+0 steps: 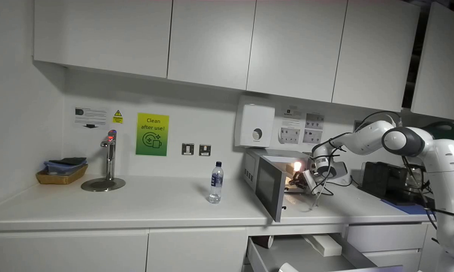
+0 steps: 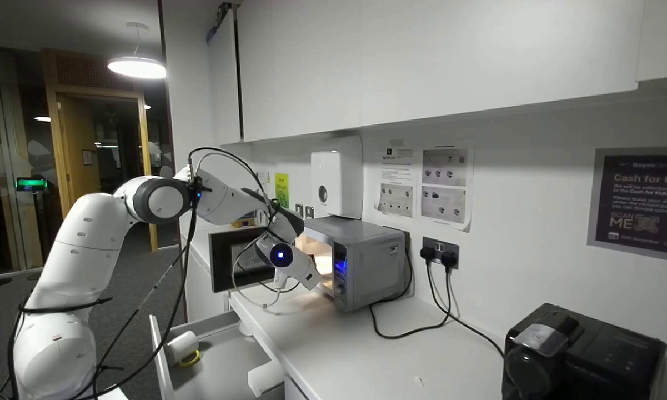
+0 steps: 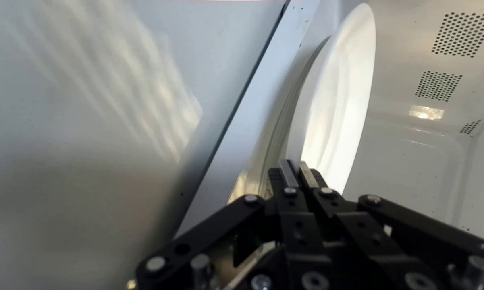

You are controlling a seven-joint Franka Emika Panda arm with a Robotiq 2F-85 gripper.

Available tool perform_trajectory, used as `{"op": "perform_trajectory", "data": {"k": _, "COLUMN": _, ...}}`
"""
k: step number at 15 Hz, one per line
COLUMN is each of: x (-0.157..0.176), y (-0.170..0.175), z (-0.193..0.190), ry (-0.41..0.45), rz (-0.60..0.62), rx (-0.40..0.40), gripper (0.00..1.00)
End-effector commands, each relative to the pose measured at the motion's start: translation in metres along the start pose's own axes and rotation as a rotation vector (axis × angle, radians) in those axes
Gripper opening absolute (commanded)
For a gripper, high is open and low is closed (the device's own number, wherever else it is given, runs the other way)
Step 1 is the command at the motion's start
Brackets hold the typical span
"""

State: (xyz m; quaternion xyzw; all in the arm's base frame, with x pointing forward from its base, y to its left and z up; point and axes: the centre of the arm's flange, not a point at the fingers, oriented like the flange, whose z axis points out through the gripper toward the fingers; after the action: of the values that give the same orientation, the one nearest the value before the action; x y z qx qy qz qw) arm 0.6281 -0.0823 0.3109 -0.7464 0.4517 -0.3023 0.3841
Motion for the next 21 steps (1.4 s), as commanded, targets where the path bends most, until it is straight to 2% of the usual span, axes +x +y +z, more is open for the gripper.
{"op": "perform_trajectory", "data": {"k": 1, "x": 0.001, "y": -0.011, "z": 0.003, "ry": 0.033, "rz": -0.023, "rx": 0.022, "gripper": 0.01}}
{"op": "perform_trajectory", "data": {"k": 18, "x": 0.003, "y": -0.001, "z": 0.008, "ry": 0.032, "rz": -0.015, "rx": 0.006, "gripper": 0.01}}
{"op": "perform_trajectory", "data": {"k": 19, "x": 0.003, "y": -0.001, "z": 0.009, "ry": 0.032, "rz": -0.016, "rx": 0.006, "gripper": 0.29}}
{"op": "perform_trajectory", "data": {"k": 21, "x": 0.004, "y": -0.003, "z": 0.008, "ry": 0.035, "rz": -0.019, "rx": 0.008, "gripper": 0.38}}
